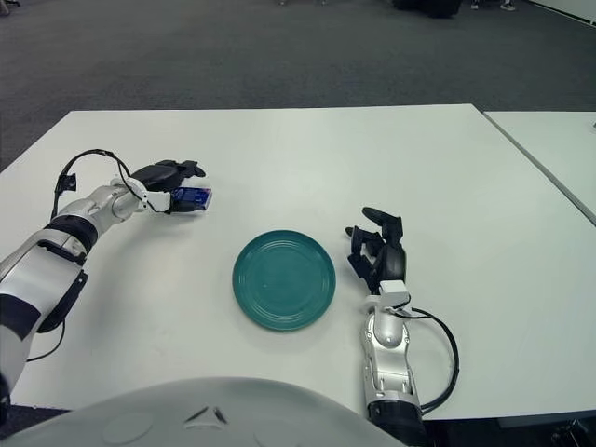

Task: Put the gum into the plate.

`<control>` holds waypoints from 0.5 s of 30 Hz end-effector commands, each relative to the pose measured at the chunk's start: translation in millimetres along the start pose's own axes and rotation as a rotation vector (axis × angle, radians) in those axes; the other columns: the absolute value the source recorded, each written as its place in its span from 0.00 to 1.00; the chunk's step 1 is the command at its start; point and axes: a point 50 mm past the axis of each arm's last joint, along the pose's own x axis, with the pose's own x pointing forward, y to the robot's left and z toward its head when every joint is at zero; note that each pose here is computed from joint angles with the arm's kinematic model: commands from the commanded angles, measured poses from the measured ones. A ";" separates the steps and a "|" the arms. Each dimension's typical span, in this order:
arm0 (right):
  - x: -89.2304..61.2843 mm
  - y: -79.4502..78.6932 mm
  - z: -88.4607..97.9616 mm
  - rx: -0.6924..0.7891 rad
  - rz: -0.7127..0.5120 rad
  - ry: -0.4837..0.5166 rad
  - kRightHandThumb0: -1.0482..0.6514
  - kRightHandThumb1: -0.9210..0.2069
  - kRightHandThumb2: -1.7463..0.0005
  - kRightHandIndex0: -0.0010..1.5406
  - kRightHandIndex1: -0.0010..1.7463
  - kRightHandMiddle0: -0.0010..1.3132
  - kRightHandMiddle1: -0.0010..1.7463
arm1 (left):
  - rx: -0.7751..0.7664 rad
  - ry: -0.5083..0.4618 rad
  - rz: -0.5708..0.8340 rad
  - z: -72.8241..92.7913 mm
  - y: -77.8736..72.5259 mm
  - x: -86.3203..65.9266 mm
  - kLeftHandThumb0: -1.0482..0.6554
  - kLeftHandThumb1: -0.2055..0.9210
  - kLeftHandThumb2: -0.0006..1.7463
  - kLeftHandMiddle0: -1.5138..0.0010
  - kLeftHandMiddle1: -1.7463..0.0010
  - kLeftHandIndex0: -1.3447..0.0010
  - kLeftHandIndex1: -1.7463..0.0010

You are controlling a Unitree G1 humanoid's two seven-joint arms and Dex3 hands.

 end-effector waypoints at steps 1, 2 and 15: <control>-37.8 -13.8 -37.3 -0.051 -0.031 0.226 0.31 0.00 0.62 0.32 0.48 0.05 0.67 | 0.050 0.032 -0.039 -6.1 6.4 -1.3 0.00 1.00 0.17 0.95 0.84 1.00 0.45; -38.3 -14.2 -37.2 -0.051 -0.033 0.228 0.31 0.00 0.62 0.32 0.47 0.05 0.67 | 0.059 0.039 -0.051 -6.8 5.2 -1.4 0.00 1.00 0.16 0.96 0.84 1.00 0.45; -40.3 -16.2 -36.9 -0.047 -0.047 0.234 0.31 0.00 0.62 0.33 0.46 0.06 0.68 | 0.093 0.105 -0.171 -12.7 -16.3 -3.6 0.01 0.97 0.10 0.97 0.88 1.00 0.44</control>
